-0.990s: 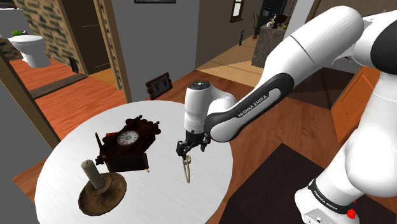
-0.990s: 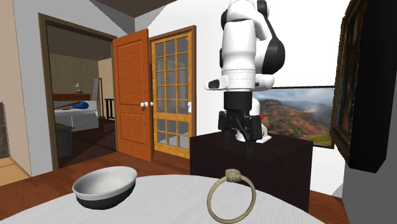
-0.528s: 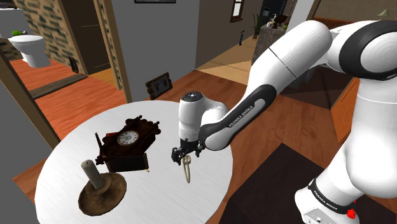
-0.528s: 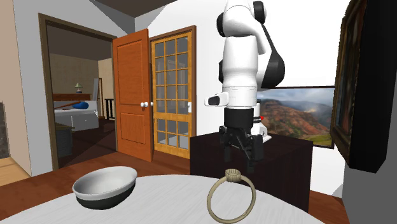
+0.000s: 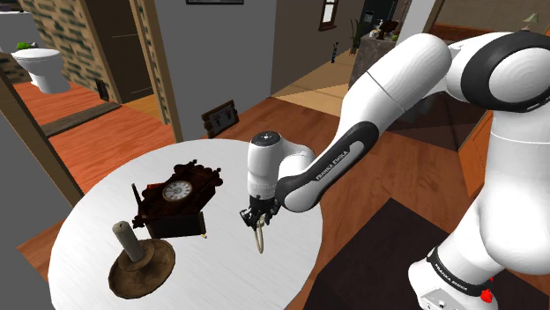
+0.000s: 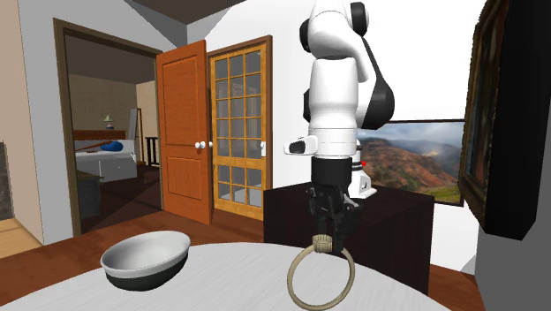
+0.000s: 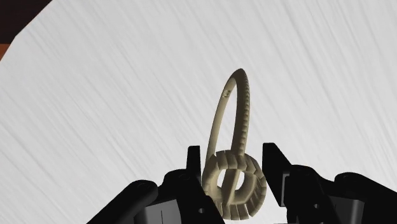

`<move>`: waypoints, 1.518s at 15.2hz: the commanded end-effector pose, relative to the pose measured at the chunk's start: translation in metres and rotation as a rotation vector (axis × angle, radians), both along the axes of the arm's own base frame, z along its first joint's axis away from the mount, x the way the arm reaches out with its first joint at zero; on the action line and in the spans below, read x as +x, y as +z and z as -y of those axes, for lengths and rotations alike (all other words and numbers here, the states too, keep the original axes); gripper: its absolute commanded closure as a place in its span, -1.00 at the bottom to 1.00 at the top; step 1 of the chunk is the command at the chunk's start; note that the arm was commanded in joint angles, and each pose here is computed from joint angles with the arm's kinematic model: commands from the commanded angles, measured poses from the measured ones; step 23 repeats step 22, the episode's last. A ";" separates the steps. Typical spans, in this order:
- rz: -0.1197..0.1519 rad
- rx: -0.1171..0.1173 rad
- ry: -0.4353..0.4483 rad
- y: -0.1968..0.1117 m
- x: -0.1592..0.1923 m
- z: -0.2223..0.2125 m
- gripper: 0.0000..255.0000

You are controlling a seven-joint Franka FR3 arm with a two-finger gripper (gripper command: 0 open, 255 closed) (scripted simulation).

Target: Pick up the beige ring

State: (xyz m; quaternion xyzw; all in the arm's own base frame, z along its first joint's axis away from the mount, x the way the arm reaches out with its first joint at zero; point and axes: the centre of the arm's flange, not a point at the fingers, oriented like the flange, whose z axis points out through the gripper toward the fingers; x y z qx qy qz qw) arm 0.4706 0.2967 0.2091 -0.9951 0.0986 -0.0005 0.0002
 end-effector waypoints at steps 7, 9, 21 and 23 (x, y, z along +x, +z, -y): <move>-0.001 0.000 0.000 0.010 0.000 -0.001 1.00; -0.001 0.000 0.000 0.020 0.000 -0.001 1.00; -0.001 0.000 0.000 0.079 0.000 -0.001 1.00; -0.001 0.000 0.000 0.079 0.000 -0.001 1.00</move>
